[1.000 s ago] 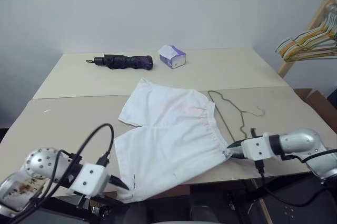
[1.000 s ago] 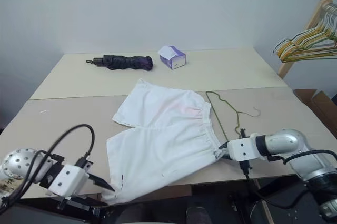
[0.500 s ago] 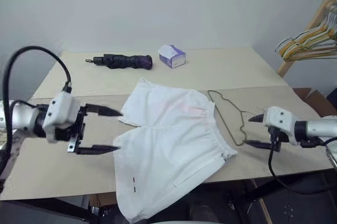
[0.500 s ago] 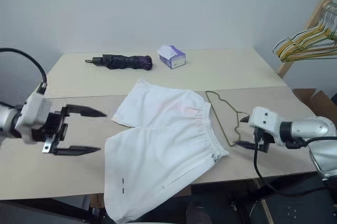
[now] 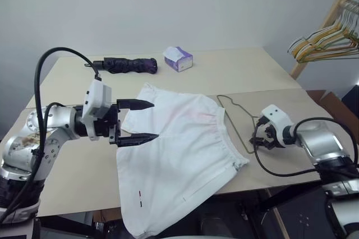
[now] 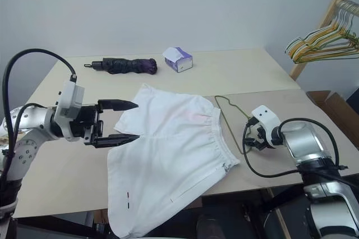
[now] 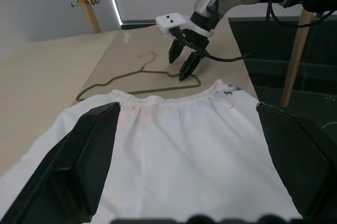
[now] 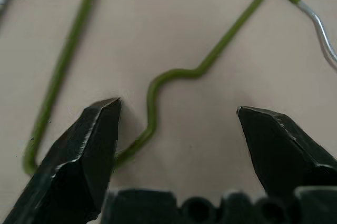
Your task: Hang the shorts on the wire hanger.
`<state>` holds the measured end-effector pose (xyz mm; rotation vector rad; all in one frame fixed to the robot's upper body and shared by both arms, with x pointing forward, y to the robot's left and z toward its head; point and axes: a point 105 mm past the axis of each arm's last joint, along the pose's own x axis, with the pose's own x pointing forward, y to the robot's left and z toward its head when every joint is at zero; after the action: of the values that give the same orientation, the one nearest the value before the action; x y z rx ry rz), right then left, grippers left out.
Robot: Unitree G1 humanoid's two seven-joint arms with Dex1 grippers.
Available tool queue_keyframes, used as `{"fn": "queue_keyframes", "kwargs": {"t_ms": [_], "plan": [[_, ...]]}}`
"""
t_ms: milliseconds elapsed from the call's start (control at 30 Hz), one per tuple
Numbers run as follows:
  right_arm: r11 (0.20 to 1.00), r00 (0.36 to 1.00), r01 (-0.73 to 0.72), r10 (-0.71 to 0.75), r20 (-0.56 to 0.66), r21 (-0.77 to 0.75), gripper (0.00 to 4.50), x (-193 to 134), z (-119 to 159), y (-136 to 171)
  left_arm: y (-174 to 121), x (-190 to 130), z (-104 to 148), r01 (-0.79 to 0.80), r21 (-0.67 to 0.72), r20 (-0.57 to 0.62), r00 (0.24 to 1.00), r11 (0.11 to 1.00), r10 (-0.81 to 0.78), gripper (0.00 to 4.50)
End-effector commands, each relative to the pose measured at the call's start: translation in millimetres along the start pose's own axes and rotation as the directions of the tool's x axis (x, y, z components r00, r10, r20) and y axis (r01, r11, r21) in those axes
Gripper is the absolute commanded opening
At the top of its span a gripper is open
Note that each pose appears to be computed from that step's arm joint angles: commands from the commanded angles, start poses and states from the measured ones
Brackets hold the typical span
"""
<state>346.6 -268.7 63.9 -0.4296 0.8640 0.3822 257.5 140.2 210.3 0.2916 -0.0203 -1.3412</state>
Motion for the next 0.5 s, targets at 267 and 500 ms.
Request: {"fn": "queue_keyframes", "kwargs": {"t_ms": [267, 500], "plan": [[0.995, 0.995, 0.096, -0.095, -0.034, 0.026, 0.5, -4, -3, -20, 2, 3, 8, -0.035, 0.047, 0.022, 0.999, 0.998, 0.034, 4.5], [0.972, 0.972, 0.233, -0.232, 0.034, -0.025, 0.04, -16, 8, -44, 12, 11, 8, -0.068, 0.061, 0.054, 0.996, 0.996, 0.065, 4.5]]}}
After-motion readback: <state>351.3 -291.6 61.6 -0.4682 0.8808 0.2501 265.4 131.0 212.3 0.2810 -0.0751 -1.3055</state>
